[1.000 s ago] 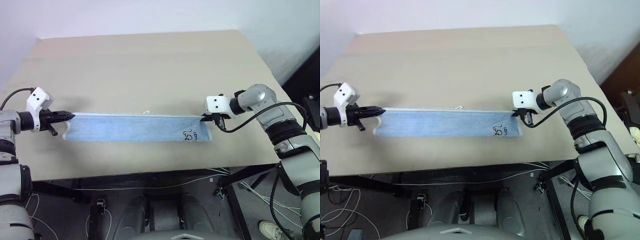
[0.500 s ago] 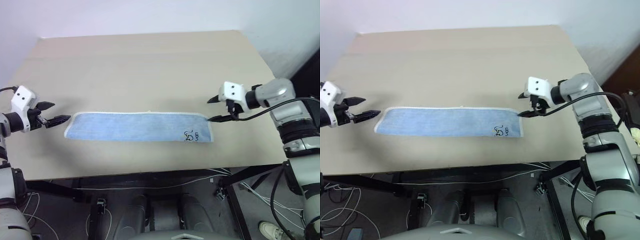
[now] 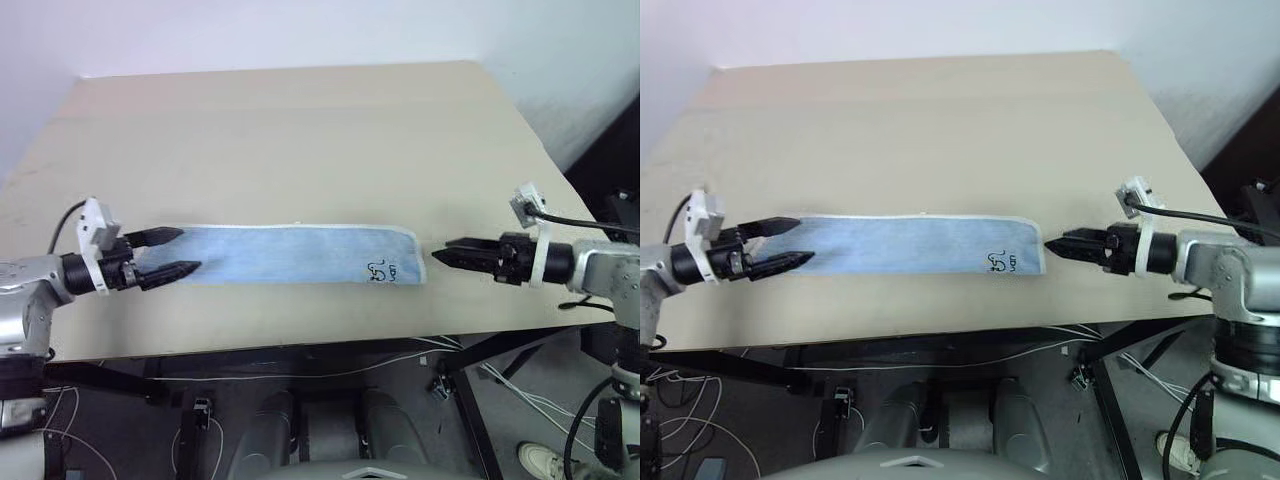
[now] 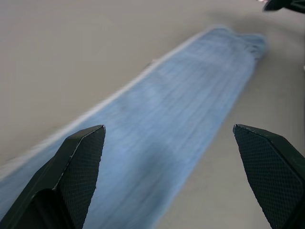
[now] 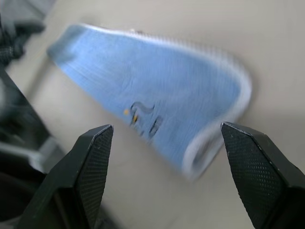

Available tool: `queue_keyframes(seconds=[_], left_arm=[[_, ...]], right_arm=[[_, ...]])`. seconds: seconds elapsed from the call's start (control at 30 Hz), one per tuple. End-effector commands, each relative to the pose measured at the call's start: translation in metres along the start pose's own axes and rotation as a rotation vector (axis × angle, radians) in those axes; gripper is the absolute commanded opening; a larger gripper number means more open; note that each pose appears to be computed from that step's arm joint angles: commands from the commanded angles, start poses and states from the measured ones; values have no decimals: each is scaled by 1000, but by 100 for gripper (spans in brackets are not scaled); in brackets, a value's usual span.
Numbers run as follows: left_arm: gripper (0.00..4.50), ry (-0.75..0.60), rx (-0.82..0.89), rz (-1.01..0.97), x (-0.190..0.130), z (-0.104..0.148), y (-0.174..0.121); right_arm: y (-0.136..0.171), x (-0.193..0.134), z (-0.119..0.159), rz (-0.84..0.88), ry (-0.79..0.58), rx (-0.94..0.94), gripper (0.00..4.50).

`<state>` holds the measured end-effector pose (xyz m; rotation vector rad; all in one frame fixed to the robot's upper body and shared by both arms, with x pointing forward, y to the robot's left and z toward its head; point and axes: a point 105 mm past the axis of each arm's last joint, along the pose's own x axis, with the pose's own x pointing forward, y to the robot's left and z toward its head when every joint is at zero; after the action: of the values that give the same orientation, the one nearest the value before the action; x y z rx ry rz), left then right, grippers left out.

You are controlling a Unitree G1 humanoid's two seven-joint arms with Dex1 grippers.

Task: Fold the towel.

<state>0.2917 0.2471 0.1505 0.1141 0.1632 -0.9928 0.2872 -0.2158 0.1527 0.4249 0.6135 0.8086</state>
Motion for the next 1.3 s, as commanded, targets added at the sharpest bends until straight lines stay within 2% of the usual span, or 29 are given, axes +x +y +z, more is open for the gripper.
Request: queue_keyframes(seconds=[0.03, 0.13, 0.37, 0.7, 0.93, 1.03, 1.23, 1.3], left_arm=[[448, -54, 17, -92, 26, 10, -25], [448, -74, 32, -137, 51, 2, -39], [448, -124, 55, -193, 85, 4, -55], [448, -93, 85, -219, 97, -3, -64], [448, -86, 119, -193, 98, -2, -58], [450, -67, 126, -184, 94, -7, -57], [450, -45, 128, -173, 86, -14, -54], [450, -46, 130, -170, 85, -15, -53]], right_arm=[[2, -7, -12, 15, -25, 153, 379], [-10, -1, -28, 0, -47, 269, 379], [-19, 7, -45, -16, -49, 391, 379], [-2, 27, -41, 84, -90, 452, 379], [-23, 31, -36, -1, -110, 542, 379], [-29, 30, -35, -26, -118, 569, 321], [-32, 30, -41, -53, -112, 587, 118], [-32, 29, -41, -51, -120, 594, 118]])
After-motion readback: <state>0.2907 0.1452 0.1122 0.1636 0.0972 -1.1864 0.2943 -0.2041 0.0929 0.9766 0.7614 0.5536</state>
